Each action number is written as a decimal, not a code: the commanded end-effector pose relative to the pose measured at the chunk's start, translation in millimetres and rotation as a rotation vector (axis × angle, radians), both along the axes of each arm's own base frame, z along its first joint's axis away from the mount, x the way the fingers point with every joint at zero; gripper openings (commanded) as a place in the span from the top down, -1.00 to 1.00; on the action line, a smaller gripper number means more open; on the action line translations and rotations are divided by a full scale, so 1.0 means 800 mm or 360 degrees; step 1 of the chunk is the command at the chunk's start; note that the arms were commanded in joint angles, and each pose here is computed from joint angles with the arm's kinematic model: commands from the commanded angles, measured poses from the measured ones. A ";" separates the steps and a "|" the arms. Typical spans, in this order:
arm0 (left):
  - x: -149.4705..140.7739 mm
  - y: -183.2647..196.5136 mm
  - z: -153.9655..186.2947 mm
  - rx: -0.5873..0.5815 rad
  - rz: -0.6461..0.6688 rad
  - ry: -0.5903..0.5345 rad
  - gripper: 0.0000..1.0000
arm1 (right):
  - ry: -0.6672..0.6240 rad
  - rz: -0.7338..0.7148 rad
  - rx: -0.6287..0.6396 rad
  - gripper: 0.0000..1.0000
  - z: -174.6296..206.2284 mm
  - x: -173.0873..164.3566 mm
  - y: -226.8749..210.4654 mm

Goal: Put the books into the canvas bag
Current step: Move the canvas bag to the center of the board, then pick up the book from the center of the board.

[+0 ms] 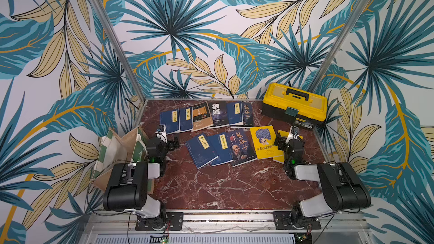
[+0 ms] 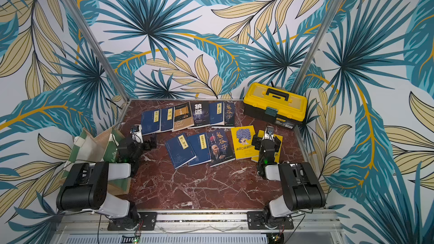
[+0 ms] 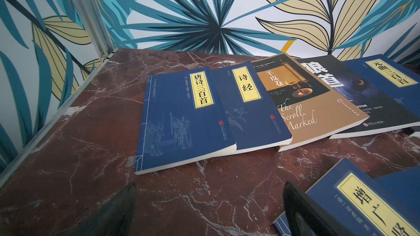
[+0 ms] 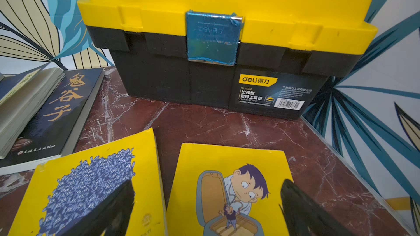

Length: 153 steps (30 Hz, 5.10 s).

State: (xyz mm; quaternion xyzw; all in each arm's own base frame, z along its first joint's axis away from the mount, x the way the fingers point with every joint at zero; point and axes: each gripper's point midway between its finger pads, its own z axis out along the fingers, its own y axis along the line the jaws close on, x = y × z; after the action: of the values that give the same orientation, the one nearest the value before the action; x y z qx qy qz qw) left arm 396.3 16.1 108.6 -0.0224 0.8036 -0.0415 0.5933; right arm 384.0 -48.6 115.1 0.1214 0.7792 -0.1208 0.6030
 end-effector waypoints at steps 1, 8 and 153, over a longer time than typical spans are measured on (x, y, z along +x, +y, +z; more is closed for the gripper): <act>0.008 0.000 0.008 0.0020 -0.0003 -0.0023 -0.99 | -0.0010 0.0000 0.0009 -0.99 0.002 0.001 -0.001; 0.008 -0.002 0.008 0.0019 -0.0007 -0.0023 -0.99 | -0.0014 0.0000 0.0009 -0.99 0.002 0.001 -0.001; -0.106 -0.258 -0.001 -0.0606 -0.0083 0.1294 -0.29 | 0.1487 0.1137 0.0552 -0.46 -0.046 -0.002 0.482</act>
State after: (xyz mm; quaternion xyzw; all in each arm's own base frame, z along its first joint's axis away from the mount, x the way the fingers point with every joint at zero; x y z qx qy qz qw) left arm 288.0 -180.7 102.5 -0.0886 0.9716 -0.1516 0.1588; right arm 382.9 333.8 85.9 -0.1108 0.9593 0.1778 0.1894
